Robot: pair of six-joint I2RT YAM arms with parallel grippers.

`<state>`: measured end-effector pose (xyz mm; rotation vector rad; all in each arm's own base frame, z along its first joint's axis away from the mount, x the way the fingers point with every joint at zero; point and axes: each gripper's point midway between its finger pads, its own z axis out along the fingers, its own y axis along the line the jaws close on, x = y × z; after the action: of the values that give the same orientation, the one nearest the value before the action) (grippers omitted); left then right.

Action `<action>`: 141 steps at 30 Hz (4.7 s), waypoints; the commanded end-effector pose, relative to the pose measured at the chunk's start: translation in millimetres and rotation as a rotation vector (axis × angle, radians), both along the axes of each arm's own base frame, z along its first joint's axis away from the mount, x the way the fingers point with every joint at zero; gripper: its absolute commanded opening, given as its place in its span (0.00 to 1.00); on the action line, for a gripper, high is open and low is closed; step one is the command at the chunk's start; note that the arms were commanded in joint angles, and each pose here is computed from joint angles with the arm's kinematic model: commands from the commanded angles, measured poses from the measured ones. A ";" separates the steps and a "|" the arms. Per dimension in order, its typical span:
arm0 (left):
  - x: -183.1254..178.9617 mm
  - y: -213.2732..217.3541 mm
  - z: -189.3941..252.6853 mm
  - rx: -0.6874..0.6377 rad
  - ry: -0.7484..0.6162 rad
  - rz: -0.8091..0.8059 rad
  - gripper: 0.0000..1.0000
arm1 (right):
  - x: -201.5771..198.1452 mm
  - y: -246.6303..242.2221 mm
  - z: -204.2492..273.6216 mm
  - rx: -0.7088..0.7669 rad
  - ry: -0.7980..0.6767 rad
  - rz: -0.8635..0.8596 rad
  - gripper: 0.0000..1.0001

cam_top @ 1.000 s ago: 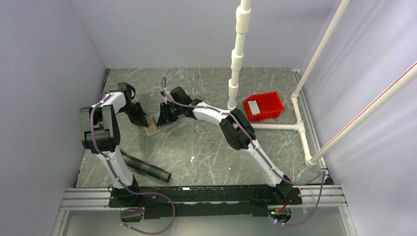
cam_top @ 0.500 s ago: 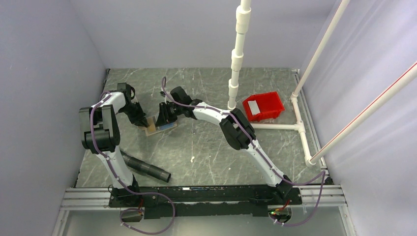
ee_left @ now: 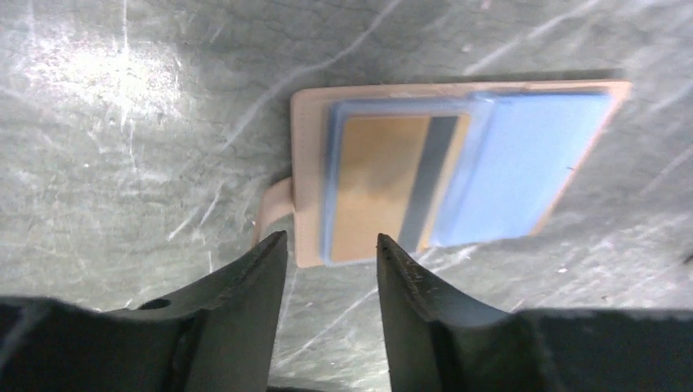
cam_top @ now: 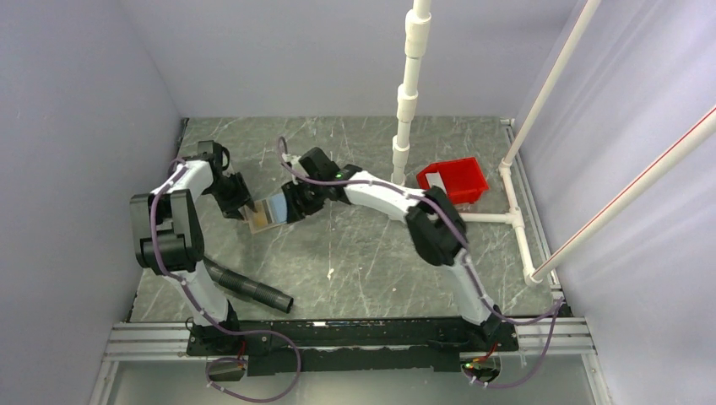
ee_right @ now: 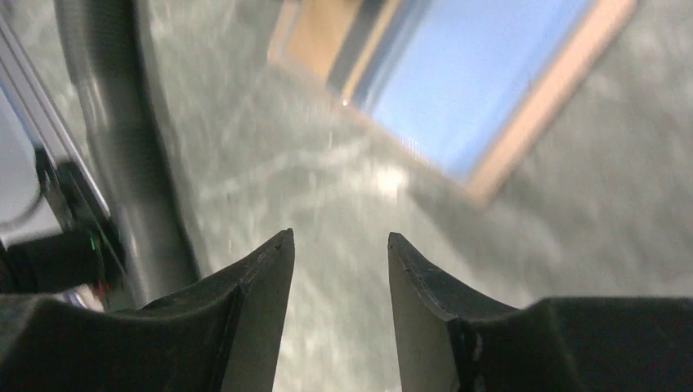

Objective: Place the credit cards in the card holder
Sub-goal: Open the card holder at the center of the board, then pick up the credit card from the storage box.

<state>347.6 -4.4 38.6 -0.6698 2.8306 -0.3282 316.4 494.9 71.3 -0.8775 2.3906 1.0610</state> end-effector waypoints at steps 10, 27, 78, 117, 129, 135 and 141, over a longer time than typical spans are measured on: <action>10.5 -67.1 98.8 -0.066 -0.338 -0.249 0.67 | -91.5 -207.1 109.9 -0.029 -0.500 -0.309 0.57; 2.7 -90.6 118.9 -0.122 -0.399 -0.317 0.68 | 26.0 -412.9 109.6 -0.159 -0.361 -1.101 0.77; -0.3 -107.9 110.9 -0.195 -0.374 -0.358 0.69 | 142.8 -410.5 29.2 -0.066 -0.003 -0.883 0.64; -12.6 -142.8 124.3 -0.395 -0.394 -0.384 0.82 | -47.4 -400.5 101.2 -0.388 -0.253 -0.922 0.00; -52.3 -147.3 177.5 -0.549 -0.633 -0.311 0.83 | -151.4 -191.6 180.7 0.432 -0.256 -0.019 0.00; -84.0 -142.2 241.8 -0.552 -0.883 -0.369 0.85 | -96.5 -135.3 221.3 0.471 -0.299 -0.279 0.00; -122.1 -168.1 278.4 -0.789 -0.990 -0.559 0.85 | -100.9 -126.4 280.9 0.731 -0.294 -0.288 0.00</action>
<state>246.8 -153.6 299.2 0.0562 1.8841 -1.2173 206.3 362.6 259.0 -0.5382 1.9300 1.2401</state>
